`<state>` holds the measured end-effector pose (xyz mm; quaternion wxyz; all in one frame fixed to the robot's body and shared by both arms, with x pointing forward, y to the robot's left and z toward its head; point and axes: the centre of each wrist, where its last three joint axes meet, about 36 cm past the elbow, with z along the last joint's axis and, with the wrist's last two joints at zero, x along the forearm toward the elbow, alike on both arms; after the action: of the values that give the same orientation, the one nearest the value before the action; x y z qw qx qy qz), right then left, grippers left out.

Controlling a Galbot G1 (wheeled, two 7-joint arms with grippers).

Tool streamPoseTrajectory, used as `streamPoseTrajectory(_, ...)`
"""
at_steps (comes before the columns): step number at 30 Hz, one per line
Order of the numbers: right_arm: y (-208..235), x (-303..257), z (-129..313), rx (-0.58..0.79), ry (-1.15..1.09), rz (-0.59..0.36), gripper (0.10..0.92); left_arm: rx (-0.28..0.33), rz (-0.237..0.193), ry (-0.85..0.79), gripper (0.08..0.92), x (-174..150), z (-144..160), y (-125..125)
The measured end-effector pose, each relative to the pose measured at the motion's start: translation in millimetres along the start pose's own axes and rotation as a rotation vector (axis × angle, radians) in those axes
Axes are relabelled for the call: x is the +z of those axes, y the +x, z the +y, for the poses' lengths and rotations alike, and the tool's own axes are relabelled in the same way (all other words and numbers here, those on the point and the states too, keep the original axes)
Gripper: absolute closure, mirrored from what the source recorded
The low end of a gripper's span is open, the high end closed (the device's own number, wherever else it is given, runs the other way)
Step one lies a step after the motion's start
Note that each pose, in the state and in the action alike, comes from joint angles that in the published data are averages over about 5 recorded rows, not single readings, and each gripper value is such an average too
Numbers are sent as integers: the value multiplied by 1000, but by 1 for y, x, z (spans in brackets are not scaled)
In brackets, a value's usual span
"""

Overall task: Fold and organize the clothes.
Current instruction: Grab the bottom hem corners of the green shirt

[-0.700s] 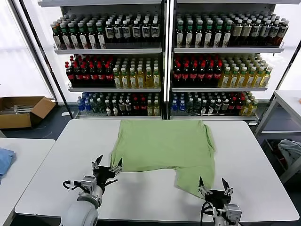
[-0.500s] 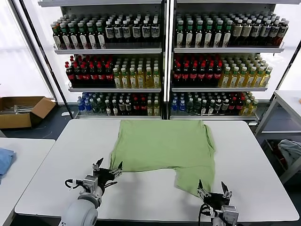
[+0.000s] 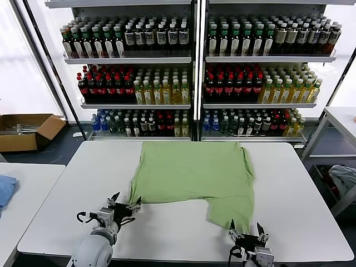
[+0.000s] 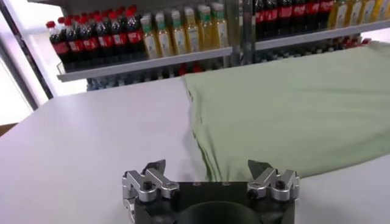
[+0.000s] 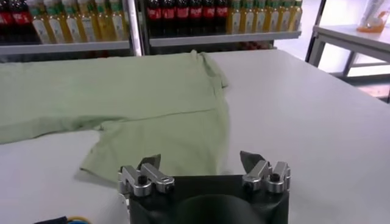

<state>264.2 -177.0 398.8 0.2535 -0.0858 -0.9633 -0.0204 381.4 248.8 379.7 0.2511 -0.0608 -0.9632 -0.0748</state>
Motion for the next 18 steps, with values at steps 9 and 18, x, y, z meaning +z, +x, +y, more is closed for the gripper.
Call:
streamPoseTrajectory(9, -3, 9, 0, 6, -7, 10, 265, 4, 11, 3, 207, 6, -3, -3)
streamPoseTrajectory(18, -5, 12, -1, 8, -9, 7, 524, 22, 24, 1, 458, 12, -8, -3)
